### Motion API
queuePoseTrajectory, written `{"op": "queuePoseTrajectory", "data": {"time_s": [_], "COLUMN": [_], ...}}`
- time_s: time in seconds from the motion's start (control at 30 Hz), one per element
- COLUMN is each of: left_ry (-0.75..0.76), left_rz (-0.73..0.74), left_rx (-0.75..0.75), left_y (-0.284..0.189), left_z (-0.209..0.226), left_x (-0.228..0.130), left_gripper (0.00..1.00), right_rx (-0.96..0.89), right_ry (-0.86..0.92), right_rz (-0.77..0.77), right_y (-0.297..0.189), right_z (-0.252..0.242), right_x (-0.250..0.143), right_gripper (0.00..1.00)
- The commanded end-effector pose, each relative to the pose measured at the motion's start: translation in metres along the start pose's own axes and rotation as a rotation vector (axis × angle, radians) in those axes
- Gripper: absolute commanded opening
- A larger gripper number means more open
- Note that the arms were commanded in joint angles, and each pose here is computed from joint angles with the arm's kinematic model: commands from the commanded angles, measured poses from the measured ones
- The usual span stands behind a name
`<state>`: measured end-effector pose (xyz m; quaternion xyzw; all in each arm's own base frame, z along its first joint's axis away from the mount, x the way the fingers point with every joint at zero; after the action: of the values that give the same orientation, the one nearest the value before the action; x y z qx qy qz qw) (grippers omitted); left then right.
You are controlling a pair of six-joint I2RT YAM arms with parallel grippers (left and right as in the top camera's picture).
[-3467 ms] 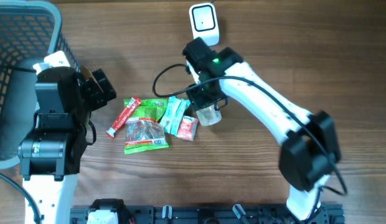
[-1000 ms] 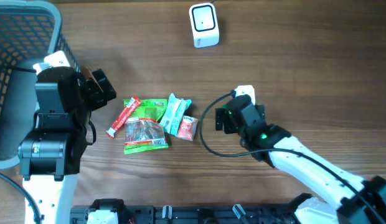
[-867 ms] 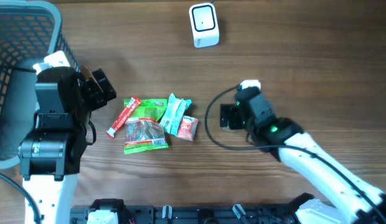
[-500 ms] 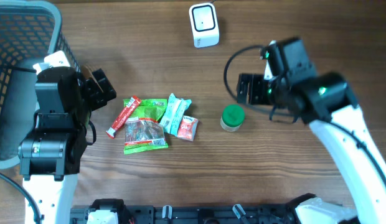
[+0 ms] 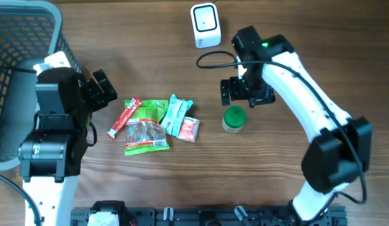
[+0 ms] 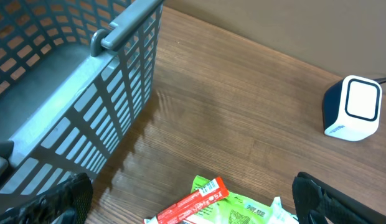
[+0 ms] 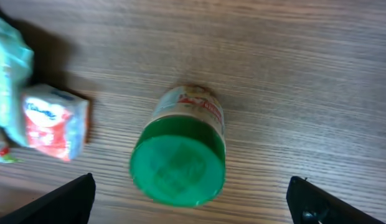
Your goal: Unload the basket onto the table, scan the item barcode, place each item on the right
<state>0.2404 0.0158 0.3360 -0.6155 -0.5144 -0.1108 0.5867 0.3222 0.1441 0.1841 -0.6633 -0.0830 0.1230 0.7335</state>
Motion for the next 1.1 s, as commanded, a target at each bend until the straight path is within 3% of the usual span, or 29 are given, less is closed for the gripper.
{"op": "queuePoseTrajectory", "data": {"time_s": [0.0,0.37,0.43,0.87,1.07], "left_ry": [-0.002,-0.001,-0.001,-0.001,-0.001], "left_rz": [-0.019,-0.013,-0.013,-0.014,-0.013], "left_rx": [0.004,0.007,0.008,0.008,0.008], "left_y": [-0.003,-0.003,-0.003,-0.003,-0.003], "left_z": [0.000,0.001,0.001,0.001,0.001], "left_x": [0.005,0.004,0.004,0.004,0.004], "left_gripper": [1.00,1.00,1.00,1.00,1.00], "right_rx": [0.016,0.017,0.018,0.016,0.014], "right_ry": [-0.073,-0.114,-0.135,-0.194,-0.156], "right_rz": [0.079,0.110,0.097,0.095,0.121], "right_y": [0.025,0.074,0.079,0.081,0.080], "right_z": [0.001,-0.003,-0.002,0.000,-0.001], "right_x": [0.003,-0.006,-0.006,-0.006,-0.010], "right_gripper": [0.97,0.93,0.87,0.83,0.76]}}
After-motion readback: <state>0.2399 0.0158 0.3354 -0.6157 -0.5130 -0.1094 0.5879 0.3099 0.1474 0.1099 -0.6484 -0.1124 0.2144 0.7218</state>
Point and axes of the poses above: each gripper's point midway between its finger pads, its own y axis out along the fingers, its own z axis along the line the jaws close on, x = y × z, the point moved 8 cm from there along -y, back along the fingers, and after that the axes turned 11 degrees about -y, right-handed, at the moved point
